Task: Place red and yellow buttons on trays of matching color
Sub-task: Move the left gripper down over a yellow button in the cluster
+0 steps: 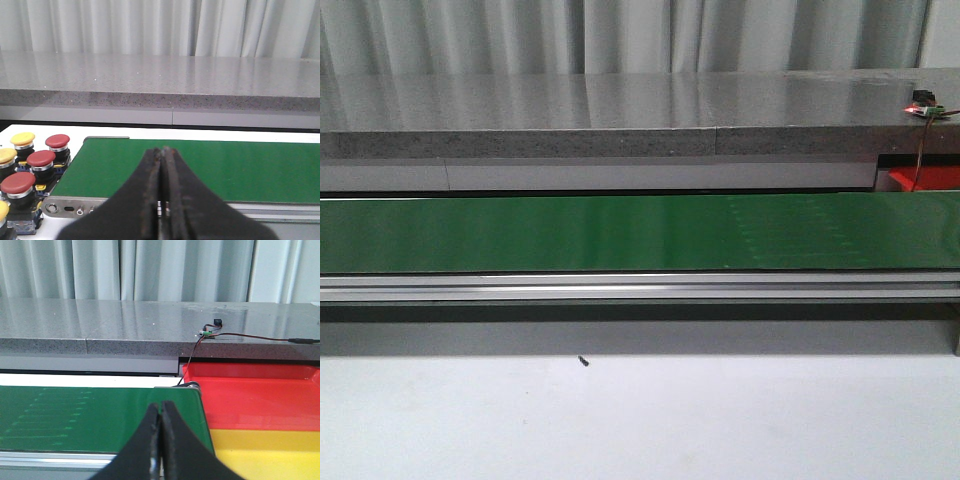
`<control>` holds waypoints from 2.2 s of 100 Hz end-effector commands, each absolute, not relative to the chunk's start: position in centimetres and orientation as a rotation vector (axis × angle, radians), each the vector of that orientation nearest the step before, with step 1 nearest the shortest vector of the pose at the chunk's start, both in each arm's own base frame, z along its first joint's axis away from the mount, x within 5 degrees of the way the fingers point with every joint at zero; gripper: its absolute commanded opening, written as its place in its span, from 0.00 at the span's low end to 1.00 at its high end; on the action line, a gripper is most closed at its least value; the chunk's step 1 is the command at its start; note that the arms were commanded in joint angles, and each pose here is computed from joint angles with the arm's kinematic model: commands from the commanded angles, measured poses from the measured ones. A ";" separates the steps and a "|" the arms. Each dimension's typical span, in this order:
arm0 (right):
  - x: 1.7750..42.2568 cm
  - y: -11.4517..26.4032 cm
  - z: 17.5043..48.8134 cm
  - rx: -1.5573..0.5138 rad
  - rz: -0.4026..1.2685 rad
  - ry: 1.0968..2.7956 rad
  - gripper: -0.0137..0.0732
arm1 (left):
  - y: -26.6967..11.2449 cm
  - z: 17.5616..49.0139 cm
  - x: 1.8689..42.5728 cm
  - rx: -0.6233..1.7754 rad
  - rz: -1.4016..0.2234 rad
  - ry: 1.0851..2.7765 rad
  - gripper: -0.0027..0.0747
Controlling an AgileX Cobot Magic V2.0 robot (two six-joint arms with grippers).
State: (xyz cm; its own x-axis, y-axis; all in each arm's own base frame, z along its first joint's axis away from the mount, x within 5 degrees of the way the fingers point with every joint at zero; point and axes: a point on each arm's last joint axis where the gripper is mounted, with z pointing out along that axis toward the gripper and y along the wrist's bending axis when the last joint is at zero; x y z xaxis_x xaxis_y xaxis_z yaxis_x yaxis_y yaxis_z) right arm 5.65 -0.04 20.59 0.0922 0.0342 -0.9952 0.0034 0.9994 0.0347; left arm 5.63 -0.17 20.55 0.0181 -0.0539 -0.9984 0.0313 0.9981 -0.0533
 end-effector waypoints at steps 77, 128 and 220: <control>5.3 -0.1 22.0 0.026 0.012 1.368 0.02 | 0.0 27.9 7.3 0.001 0.001 1.780 0.01; 5.3 -0.1 22.0 0.026 0.012 1.368 0.02 | 0.1 33.8 14.9 -0.011 0.036 2.055 0.28; 5.3 -0.1 22.0 0.026 0.012 1.368 0.02 | 8.4 34.1 17.5 -0.748 0.121 2.222 0.74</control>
